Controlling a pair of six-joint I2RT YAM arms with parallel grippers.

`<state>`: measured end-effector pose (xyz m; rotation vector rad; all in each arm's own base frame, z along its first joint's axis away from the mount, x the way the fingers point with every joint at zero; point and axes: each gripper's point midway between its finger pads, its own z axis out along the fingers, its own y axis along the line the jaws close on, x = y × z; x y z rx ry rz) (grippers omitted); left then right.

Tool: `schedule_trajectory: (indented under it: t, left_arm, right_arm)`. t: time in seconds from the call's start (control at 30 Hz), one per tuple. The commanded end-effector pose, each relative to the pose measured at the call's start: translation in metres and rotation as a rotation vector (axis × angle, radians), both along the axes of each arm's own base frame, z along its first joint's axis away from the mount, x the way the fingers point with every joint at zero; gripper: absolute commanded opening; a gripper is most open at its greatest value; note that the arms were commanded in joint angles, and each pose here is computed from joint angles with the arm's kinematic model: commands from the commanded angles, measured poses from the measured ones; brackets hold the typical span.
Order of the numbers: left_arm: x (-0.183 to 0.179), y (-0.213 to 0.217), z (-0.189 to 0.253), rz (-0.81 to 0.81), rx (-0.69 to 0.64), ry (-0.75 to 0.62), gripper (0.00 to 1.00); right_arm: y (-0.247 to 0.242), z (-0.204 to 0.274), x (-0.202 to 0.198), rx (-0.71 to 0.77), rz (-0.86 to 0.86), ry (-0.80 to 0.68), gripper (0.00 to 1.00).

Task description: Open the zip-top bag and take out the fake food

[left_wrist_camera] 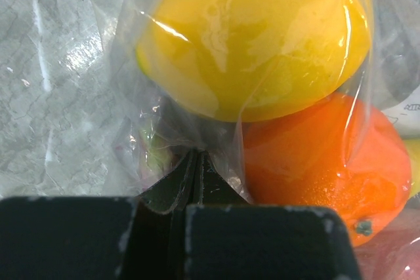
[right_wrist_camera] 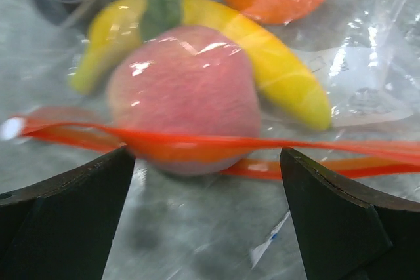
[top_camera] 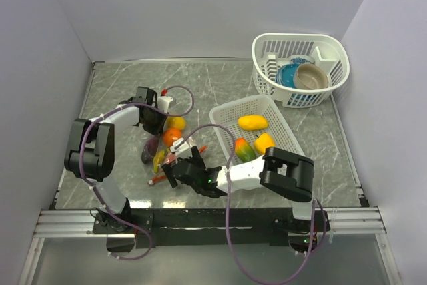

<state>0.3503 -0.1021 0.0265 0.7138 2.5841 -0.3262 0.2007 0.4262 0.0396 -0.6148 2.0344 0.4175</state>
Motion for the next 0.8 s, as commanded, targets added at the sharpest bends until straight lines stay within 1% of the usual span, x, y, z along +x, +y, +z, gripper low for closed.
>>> schedule_trajectory:
  t: [0.0,0.1,0.3,0.4,0.5,0.6,0.63,0.7,0.73,0.77]
  left_arm:
    - [-0.002,-0.001,0.009,-0.011,-0.012,-0.002,0.01]
    - [-0.004,-0.002,0.009,-0.018,-0.016,0.004,0.01]
    - [-0.003,-0.003,0.011,-0.024,-0.02,0.0,0.01]
    - [-0.003,-0.004,0.013,-0.025,-0.025,-0.005,0.01]
    - [-0.004,-0.005,0.014,-0.027,-0.03,-0.002,0.01]
    - [-0.003,-0.005,0.017,-0.028,-0.03,-0.011,0.01]
    - [-0.003,-0.005,0.017,-0.029,-0.031,-0.01,0.01]
    - [-0.003,-0.004,0.018,-0.029,-0.03,-0.013,0.01]
    - [-0.003,-0.005,0.018,-0.028,-0.03,-0.014,0.01]
    - [-0.002,-0.004,0.02,-0.025,-0.031,-0.017,0.01]
  right_arm:
    - [0.009,0.018,0.027,0.021,-0.076,-0.085,1.0]
    - [0.017,0.022,0.03,0.04,-0.075,-0.097,1.0]
    - [0.035,0.035,0.028,0.102,-0.02,-0.107,1.0]
    - [0.04,0.031,0.028,0.092,-0.013,-0.106,1.0]
    - [0.045,0.026,0.027,0.087,0.002,-0.097,0.98]
    - [0.046,0.019,0.026,0.075,0.009,-0.075,0.91]
    - [0.045,0.015,0.025,0.067,0.01,-0.065,0.87]
    - [0.042,0.011,0.022,0.06,0.021,-0.049,0.83]
    - [0.038,0.009,0.02,0.059,0.021,-0.041,0.78]
    - [0.036,0.01,0.019,0.065,0.022,-0.035,0.75]
